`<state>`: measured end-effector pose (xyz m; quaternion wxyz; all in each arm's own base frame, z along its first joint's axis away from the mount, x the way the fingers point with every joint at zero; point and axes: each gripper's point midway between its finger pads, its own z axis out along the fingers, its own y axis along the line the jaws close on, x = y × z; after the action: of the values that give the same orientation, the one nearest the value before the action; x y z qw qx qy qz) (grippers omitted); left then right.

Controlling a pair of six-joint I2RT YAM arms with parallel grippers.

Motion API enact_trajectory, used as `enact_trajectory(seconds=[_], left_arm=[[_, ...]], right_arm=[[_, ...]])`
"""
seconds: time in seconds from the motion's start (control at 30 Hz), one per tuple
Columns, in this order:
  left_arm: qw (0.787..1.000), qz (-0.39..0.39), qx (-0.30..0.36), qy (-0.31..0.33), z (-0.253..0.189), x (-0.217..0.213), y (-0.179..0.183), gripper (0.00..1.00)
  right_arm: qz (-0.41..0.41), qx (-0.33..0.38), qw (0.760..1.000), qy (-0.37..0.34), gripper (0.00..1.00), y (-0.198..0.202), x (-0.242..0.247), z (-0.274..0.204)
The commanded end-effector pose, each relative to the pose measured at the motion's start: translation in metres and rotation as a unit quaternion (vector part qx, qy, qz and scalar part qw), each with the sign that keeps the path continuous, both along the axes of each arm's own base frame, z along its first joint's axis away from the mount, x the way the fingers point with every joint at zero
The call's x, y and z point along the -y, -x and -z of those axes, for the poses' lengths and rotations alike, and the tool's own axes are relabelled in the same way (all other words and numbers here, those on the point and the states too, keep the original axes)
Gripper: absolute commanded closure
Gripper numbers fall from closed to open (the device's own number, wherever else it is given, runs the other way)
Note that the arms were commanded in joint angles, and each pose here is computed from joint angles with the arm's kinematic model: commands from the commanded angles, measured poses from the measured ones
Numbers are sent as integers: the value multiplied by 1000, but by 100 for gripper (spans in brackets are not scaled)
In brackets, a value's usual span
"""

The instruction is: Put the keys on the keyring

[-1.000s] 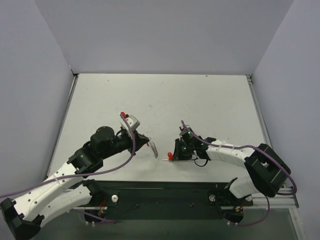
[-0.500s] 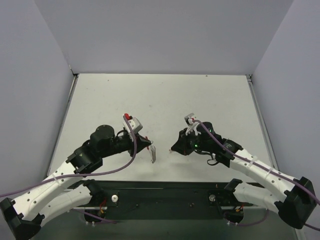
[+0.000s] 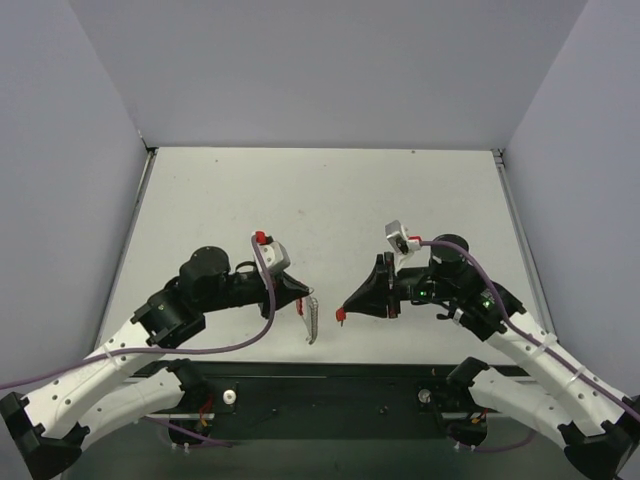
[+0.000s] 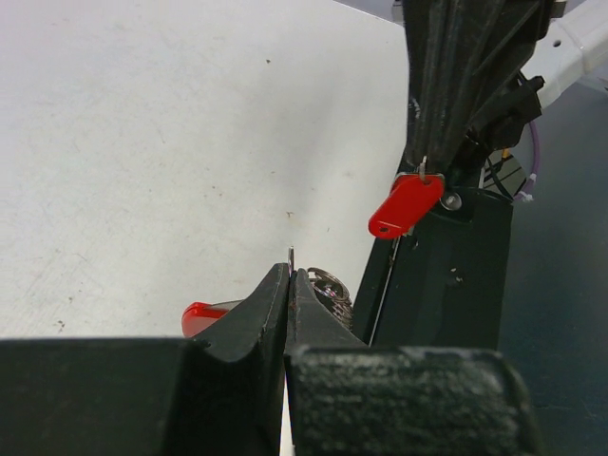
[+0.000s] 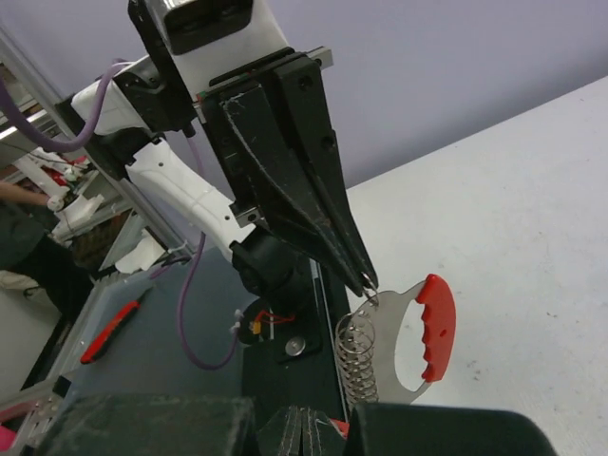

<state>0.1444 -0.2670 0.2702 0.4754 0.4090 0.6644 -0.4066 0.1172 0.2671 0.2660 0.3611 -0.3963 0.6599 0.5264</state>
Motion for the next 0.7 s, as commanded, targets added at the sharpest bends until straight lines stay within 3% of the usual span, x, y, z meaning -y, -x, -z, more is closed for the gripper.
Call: enact_trajectory(seconds=[0.0, 0.17, 0.33, 0.67], left_arm=[[997, -21, 56, 38, -42, -3, -7, 100], [997, -22, 67, 26, -43, 1, -6, 100], [993, -25, 118, 13, -45, 4, -2, 100], [981, 43, 185, 38, -55, 15, 23, 100]], right_arm=[[-43, 26, 999, -20, 100, 12, 0, -19], [-45, 16, 999, -19, 100, 10, -2, -21], [-64, 12, 998, -20, 100, 12, -5, -24], [-118, -4, 993, -28, 100, 20, -11, -33]])
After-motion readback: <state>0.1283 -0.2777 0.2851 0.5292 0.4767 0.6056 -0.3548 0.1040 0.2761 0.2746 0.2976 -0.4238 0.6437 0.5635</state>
